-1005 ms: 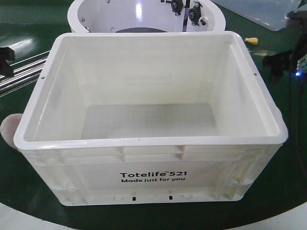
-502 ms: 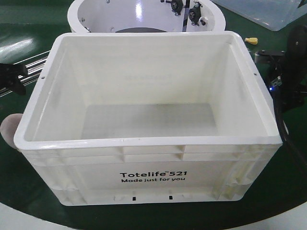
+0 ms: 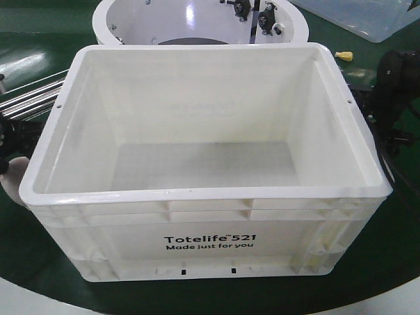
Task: Place moving items into box and shelve
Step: 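Grasp the pink ball with the left gripper and yellow ball with right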
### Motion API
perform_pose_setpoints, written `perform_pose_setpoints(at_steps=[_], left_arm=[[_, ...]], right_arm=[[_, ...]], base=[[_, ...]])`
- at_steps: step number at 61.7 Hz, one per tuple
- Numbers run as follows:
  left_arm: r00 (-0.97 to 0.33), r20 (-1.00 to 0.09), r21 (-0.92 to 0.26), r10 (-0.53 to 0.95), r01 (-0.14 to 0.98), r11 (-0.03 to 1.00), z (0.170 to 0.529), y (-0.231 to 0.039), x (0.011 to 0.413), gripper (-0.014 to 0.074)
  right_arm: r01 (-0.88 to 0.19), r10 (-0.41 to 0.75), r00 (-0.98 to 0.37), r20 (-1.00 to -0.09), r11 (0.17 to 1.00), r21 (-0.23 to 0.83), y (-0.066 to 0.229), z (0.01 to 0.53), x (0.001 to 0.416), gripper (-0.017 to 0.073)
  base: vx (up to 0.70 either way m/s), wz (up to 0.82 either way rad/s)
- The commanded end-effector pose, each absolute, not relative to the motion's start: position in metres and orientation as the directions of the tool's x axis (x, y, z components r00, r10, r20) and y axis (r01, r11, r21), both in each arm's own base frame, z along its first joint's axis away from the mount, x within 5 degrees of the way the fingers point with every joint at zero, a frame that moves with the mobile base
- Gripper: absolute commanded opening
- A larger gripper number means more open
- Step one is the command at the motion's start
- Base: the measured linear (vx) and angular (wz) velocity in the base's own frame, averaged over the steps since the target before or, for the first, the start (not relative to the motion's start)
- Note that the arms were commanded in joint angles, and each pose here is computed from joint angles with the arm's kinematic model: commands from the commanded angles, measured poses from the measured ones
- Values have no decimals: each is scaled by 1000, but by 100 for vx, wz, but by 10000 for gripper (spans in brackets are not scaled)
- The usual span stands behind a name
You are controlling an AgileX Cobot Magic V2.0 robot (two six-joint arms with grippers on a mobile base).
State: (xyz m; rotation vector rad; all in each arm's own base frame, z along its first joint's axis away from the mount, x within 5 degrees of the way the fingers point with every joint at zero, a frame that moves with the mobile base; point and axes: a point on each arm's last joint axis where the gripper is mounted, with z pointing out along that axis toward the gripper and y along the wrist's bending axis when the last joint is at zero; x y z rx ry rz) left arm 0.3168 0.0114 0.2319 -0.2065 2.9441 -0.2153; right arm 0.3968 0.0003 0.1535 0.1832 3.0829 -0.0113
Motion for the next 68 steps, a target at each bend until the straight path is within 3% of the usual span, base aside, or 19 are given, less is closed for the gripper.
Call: perform_pose_setpoints(at_steps=[1, 15, 31, 39, 50, 68], left_arm=[[-974, -183, -206, -130, -91, 974, 245, 6, 313, 524], [-982, -164, -172, -96, -67, 983, 227, 9, 314, 452], [-993, -25, -160, -113, -108, 981, 162, 10, 308, 195], [-993, -5, -160, -115, -113, 981, 155, 10, 308, 18], [-983, -101, -166, -155, -137, 977, 180, 10, 307, -6], [-840, -491, -166, -231, -170, 971, 282, 15, 284, -1]], right_arm=[[90, 87, -995, -56, 995, -53, -6, 164, 394, 564], [92, 89, -994, -59, 994, -52, -6, 165, 394, 503], [95, 92, -993, -69, 994, -49, -6, 165, 395, 186], [91, 86, -991, -98, 995, -49, -6, 172, 395, 1], [108, 97, -979, -179, 993, -56, -8, 204, 390, -9], [173, 79, -877, -474, 972, -158, -21, 308, 356, -6]], base=[[0, 0], [0, 0], [0, 0], [0, 0], [0, 0], [0, 0]])
